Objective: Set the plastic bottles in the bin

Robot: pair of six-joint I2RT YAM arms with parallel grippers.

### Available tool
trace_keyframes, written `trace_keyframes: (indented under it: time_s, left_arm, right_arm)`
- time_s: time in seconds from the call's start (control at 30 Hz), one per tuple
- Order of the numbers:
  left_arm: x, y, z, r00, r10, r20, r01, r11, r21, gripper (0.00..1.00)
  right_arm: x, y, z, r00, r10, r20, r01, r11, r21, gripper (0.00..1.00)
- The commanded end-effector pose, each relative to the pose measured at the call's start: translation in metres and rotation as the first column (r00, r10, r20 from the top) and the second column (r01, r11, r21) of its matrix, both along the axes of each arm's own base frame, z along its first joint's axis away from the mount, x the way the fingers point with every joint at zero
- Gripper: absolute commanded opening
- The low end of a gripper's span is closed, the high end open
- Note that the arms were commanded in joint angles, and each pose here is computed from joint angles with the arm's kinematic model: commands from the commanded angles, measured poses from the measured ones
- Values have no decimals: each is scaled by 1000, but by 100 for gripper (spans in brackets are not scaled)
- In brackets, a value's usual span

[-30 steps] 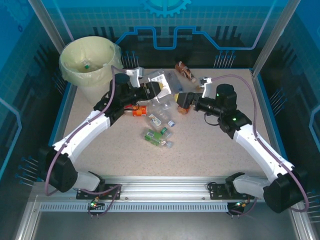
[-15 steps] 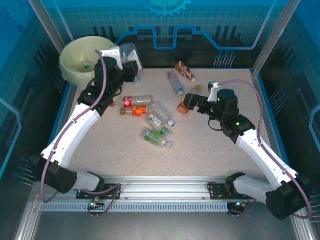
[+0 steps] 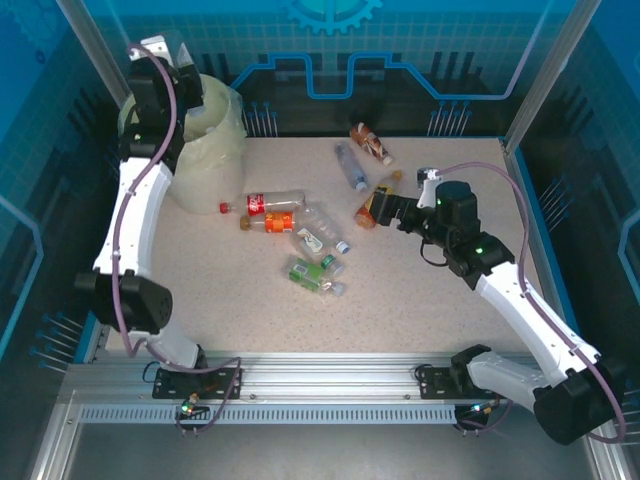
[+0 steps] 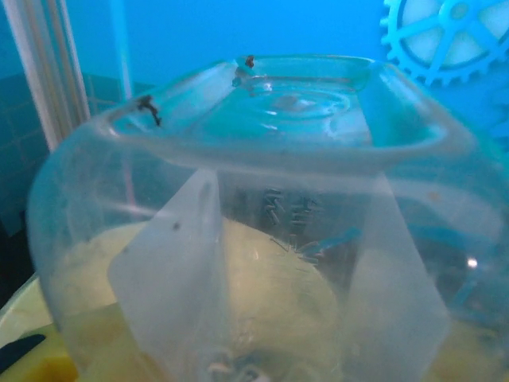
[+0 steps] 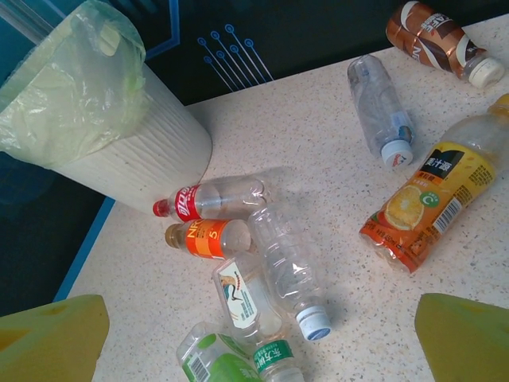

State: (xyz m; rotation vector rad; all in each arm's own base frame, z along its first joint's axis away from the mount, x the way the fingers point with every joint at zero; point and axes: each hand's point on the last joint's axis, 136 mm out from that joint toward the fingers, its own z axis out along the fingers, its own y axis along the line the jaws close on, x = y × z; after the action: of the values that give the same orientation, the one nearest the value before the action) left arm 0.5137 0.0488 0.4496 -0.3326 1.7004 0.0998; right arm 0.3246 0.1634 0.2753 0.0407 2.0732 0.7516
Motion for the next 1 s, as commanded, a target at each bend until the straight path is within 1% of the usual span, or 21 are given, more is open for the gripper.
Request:
trace_keyframes:
  time_s: [0.0, 0.17, 0.3, 0.47, 0.57, 0.67, 0.87, 0.97]
  left_arm:
    - [21, 2, -20, 991, -98, -86, 97, 995, -11, 51]
    - [46, 1, -44, 962, -217, -165, 212, 976, -48, 51]
    - [57, 1, -62, 935, -301, -186, 287, 953, -102, 51]
    - [68, -1, -90, 894, -394, -214, 366, 917, -160, 52]
    - [72, -6, -108, 866, -433, -250, 400, 900, -175, 53]
    - [75, -8, -122, 851, -446, -277, 409, 894, -183, 55]
    - [74, -12, -139, 826, -473, -308, 431, 881, -196, 61]
    - [73, -15, -137, 820, -485, -303, 443, 874, -200, 72]
  right_arm:
    - [-5, -2, 11, 1000, 21, 15, -21, 1000, -21, 100]
    - [-8, -4, 14, 1000, 23, 9, -23, 999, -36, 100]
    - [-11, 1, 11, 997, 72, 22, -71, 996, -58, 100]
    - [-14, 3, 8, 996, 88, 20, -87, 994, -59, 100]
    - [-15, 4, 6, 995, 100, 12, -99, 993, -61, 100]
    - [-15, 6, 6, 994, 109, 7, -109, 992, -60, 100]
    - [-14, 8, -3, 992, 123, -20, -125, 990, -69, 100]
    - [-13, 10, -7, 991, 130, -35, -133, 989, -70, 100]
